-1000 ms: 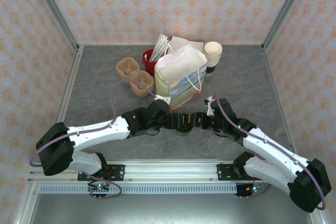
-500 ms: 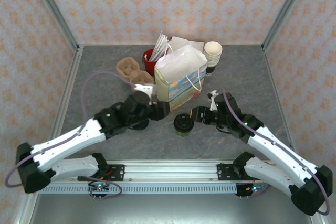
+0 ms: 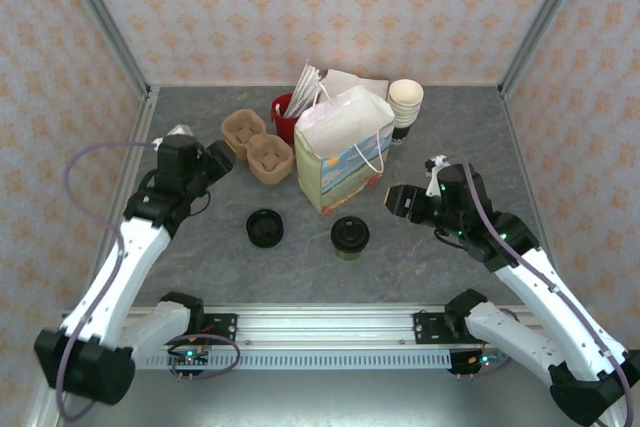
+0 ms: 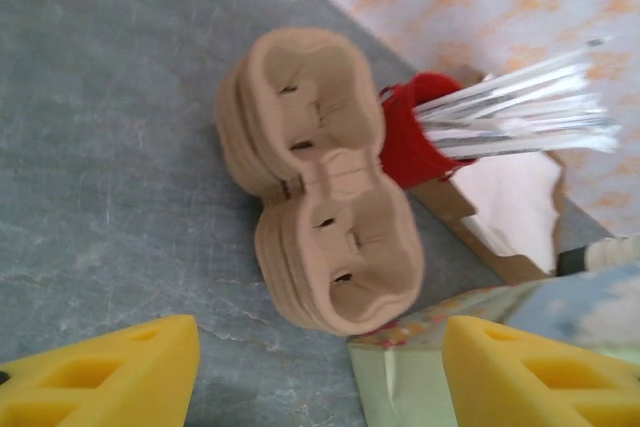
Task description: Pack the takeout coffee
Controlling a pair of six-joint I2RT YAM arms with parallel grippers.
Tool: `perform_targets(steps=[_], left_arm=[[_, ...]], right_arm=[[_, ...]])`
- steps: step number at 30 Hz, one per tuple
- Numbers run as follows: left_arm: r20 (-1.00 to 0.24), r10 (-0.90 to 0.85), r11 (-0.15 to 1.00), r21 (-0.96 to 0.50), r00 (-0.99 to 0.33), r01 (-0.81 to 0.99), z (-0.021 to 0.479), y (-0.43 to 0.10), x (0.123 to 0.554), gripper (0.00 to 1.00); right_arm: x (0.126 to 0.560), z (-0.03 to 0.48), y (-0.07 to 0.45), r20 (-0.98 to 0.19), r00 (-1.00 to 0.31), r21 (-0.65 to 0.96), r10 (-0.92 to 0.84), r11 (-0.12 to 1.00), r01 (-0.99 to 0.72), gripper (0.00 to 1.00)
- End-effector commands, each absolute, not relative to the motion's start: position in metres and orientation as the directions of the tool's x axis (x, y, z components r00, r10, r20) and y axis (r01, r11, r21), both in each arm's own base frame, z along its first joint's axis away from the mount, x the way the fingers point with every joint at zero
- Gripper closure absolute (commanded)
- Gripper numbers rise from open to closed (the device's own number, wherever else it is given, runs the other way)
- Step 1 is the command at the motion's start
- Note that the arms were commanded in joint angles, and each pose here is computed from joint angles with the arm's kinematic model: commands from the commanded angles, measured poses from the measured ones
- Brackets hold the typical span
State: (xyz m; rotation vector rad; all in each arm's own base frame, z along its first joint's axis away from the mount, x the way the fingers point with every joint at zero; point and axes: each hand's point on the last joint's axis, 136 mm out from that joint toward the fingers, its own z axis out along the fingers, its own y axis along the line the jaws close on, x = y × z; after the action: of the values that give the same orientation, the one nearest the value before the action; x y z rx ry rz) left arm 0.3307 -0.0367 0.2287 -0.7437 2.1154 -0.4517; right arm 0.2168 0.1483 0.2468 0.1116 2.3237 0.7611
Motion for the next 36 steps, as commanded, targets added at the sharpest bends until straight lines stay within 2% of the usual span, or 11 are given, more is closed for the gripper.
perform_targets(steps=[1,6,16,36], left_arm=[[-0.493,-0.680,0.715,-0.611,-0.543,-0.340,0.214,-0.049,0.355,0.36],[-0.447,-0.672,0.716,-0.596,-0.590,-0.363,0.193,-0.052,0.382,0.38],[-0.372,-0.633,0.727,-0.586,-0.678,-0.358,0.160,-0.067,0.411,0.55],[-0.353,-0.584,0.769,-0.530,-0.731,-0.359,0.137,-0.073,0.425,0.58]], right_arm=[[0.217,0.258,0.134,-0.599,-0.740,0.530,0.306,0.844,-0.079,0.43],[0.218,0.261,0.132,-0.594,-0.735,0.539,0.327,0.840,-0.063,0.43],[0.222,0.264,0.133,-0.591,-0.734,0.545,0.334,0.836,-0.059,0.43],[0.229,0.265,0.133,-0.597,-0.731,0.528,0.332,0.848,-0.045,0.43]])
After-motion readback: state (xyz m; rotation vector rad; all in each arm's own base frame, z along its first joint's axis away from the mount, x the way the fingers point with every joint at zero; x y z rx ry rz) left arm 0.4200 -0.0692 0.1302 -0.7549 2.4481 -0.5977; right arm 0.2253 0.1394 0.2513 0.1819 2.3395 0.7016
